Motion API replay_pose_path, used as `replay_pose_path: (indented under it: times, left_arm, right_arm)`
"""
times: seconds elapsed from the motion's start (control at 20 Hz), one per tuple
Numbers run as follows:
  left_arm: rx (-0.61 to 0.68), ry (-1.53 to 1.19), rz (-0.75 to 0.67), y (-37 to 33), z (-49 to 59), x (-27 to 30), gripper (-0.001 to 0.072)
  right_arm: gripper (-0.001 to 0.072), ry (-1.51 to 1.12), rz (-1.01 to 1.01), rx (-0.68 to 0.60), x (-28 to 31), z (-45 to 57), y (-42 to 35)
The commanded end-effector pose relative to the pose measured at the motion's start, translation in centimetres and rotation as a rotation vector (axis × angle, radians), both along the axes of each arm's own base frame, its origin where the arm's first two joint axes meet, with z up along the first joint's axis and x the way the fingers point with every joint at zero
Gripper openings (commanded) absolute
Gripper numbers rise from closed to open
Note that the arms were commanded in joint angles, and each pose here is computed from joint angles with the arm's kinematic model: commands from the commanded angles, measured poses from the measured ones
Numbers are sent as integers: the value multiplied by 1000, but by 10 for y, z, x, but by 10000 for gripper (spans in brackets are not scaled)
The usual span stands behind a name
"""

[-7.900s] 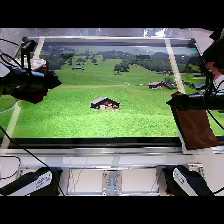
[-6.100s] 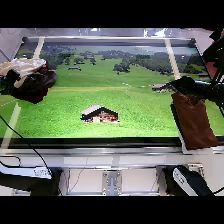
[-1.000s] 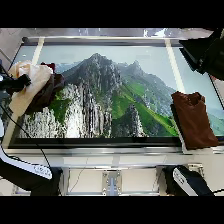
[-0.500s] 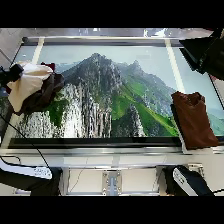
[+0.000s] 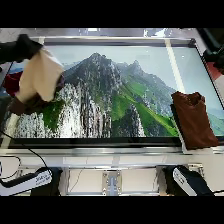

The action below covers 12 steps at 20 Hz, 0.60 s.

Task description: Fold the shirts.

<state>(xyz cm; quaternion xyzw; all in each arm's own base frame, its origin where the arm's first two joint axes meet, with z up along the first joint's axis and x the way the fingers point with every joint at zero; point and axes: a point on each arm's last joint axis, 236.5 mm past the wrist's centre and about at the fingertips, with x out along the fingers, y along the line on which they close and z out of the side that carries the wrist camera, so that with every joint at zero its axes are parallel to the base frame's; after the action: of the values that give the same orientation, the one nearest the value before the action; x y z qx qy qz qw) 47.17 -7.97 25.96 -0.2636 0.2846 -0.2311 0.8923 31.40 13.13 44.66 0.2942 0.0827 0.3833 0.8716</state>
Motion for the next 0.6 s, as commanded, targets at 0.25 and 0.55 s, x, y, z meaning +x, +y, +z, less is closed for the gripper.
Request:
replay_pose_path:
  times: [0.25, 0.55]
  left_arm:
    - [50, 218, -639, -259, -93, -106, 29]
    - [-5, 95, -343, -234, -101, -7, 617]
  right_arm:
    - [410, -151, -82, -370, -44, 26, 1]
    - [410, 9, -279, -639, -18, -31, -56]
